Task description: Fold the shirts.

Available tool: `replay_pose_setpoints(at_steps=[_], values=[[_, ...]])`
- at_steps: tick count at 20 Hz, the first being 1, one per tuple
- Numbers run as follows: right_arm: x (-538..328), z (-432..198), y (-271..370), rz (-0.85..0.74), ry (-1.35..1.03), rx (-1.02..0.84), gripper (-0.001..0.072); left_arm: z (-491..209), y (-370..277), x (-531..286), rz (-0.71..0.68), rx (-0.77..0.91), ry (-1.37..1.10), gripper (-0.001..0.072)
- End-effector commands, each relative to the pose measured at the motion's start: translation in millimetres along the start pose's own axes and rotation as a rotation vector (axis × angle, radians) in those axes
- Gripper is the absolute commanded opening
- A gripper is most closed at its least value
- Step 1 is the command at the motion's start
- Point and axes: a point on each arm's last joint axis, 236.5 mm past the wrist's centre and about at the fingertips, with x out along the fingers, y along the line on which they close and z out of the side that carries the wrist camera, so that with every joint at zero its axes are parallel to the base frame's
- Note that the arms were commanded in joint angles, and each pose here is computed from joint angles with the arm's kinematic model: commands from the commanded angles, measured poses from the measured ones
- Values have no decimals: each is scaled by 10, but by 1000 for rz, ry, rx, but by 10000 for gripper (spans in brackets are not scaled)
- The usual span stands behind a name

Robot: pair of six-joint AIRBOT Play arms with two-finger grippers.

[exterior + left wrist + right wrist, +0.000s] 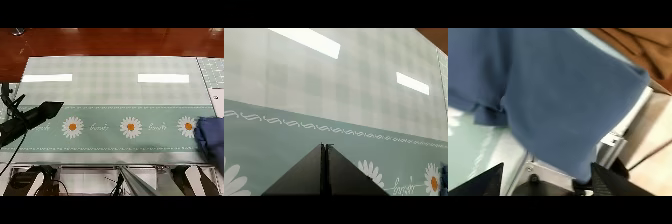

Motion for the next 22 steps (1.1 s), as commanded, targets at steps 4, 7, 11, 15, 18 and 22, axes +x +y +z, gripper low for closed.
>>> replay_pose_setpoints(at_steps=[4, 7, 11, 15, 18, 22], values=[[-341, 630, 170, 96, -215, 13, 602, 952, -101, -228, 42, 61, -223, 24], [-1013, 1062, 1224, 558, -349, -82, 43, 1555, -516, -320, 2, 149, -207, 24], [-1926, 614, 2857, 1061, -457, -500, 32, 1952, -1406, -98, -154, 300, -92, 23], [-1068, -730, 3710, 794, -342, -1073, 31, 1082, -1533, 609, -118, 501, 182, 23], [-152, -1252, 3916, 562, -306, -1154, 29, 491, -889, 1027, 104, 597, 327, 24], [400, -1227, 3885, 474, -149, -1072, 30, 465, -120, 1104, 297, 443, 409, 24]])
